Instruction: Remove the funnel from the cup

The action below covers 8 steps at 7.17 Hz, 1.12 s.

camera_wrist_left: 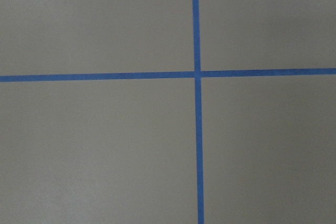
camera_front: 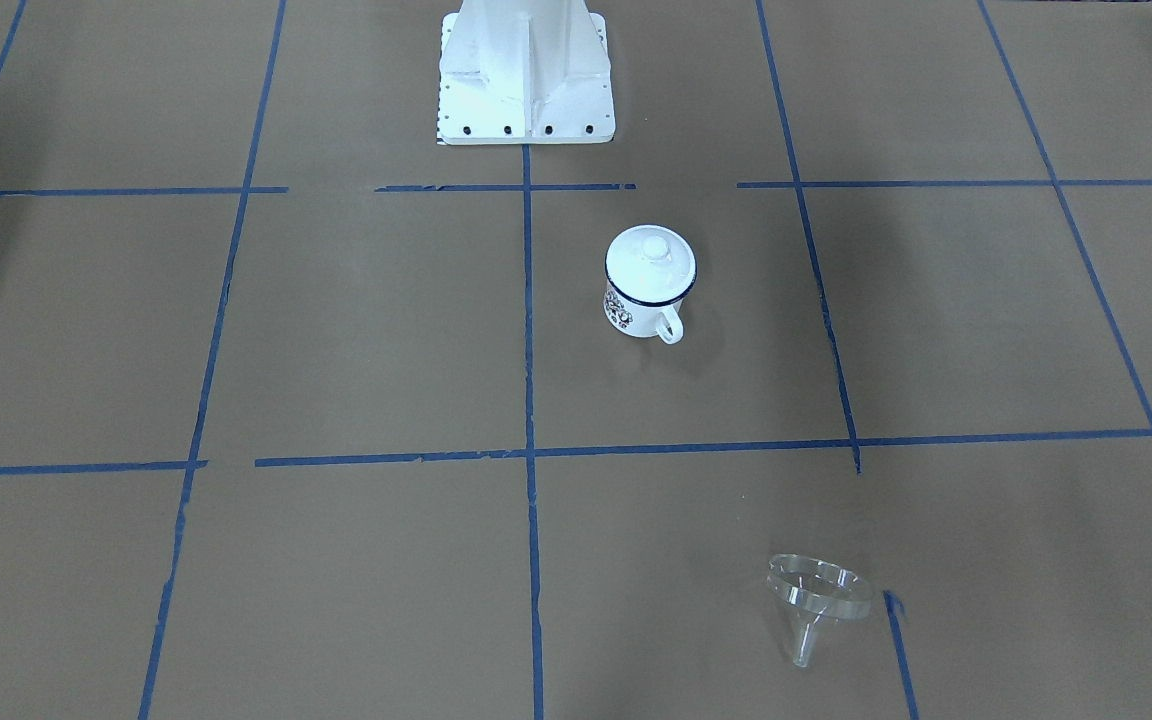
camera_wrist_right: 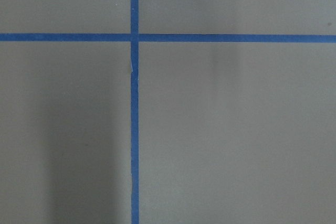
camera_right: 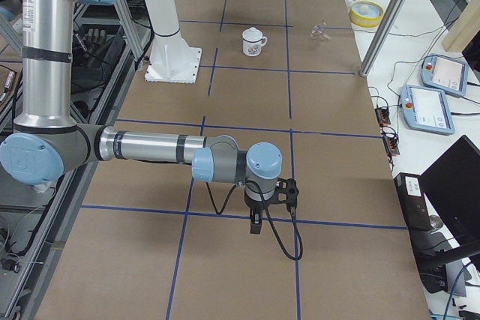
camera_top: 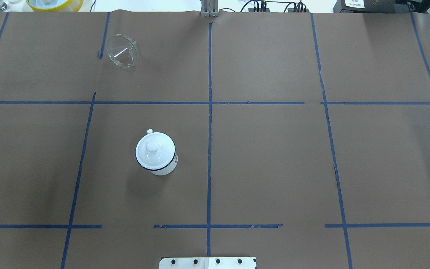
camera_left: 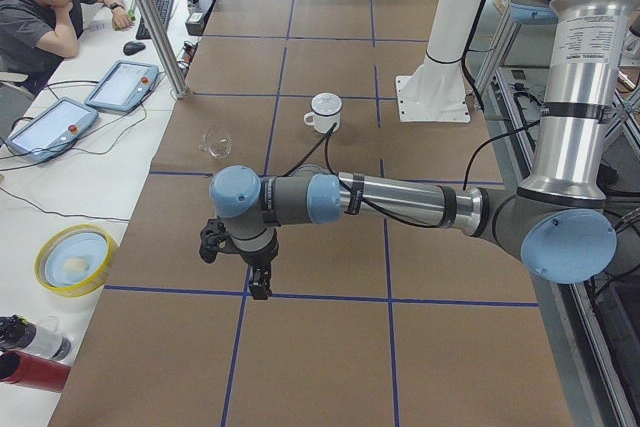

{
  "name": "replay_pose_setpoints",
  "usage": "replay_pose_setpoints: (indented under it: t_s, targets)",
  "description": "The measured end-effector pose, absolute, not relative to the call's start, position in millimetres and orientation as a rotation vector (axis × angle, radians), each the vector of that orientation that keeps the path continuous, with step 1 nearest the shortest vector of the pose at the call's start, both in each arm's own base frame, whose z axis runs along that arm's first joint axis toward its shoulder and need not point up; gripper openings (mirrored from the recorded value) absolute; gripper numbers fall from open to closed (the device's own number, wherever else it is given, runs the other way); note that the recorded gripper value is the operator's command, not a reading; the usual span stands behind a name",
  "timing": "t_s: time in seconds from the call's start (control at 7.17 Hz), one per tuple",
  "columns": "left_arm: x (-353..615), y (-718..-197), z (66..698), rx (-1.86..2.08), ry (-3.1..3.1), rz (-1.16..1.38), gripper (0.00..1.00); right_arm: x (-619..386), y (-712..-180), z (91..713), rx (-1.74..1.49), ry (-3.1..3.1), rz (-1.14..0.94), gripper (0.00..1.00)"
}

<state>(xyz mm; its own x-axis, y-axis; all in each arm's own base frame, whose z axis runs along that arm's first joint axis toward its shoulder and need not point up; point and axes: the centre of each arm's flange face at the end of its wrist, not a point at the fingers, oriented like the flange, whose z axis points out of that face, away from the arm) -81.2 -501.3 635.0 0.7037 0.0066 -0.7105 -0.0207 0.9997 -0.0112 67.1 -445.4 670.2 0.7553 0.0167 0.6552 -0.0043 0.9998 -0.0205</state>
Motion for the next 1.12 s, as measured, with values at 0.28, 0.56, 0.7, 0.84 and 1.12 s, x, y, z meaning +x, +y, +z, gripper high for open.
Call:
replay_pose_setpoints:
  t_s: [0.28, 0.56, 0.7, 0.84, 1.12]
  targets:
    - [-79.6, -489.8, 643.5, 0.036, 0.810, 0.021, 1.00, 67.2, -445.4, 670.3, -0.018, -0.715, 0.012, 1.00]
    - [-78.7, -490.9, 637.5, 0.064, 0.807, 0.036, 1.00, 67.1, -445.3, 670.7, -0.019, -0.715, 0.012, 1.00]
    - [-78.1, -492.1, 636.2, 0.070, 0.806, 0.042, 1.00, 67.2, -445.3, 670.7, -0.019, -0.715, 0.012, 1.00]
    - [-78.2, -492.0, 637.5, 0.069, 0.801, 0.044, 1.00, 67.2, -445.3, 670.7, -0.019, -0.715, 0.012, 1.00]
    - [-80.9, -491.7, 639.8, 0.067, 0.760, 0.041, 1.00, 67.2, -445.4, 670.1, -0.018, -0.715, 0.011, 1.00]
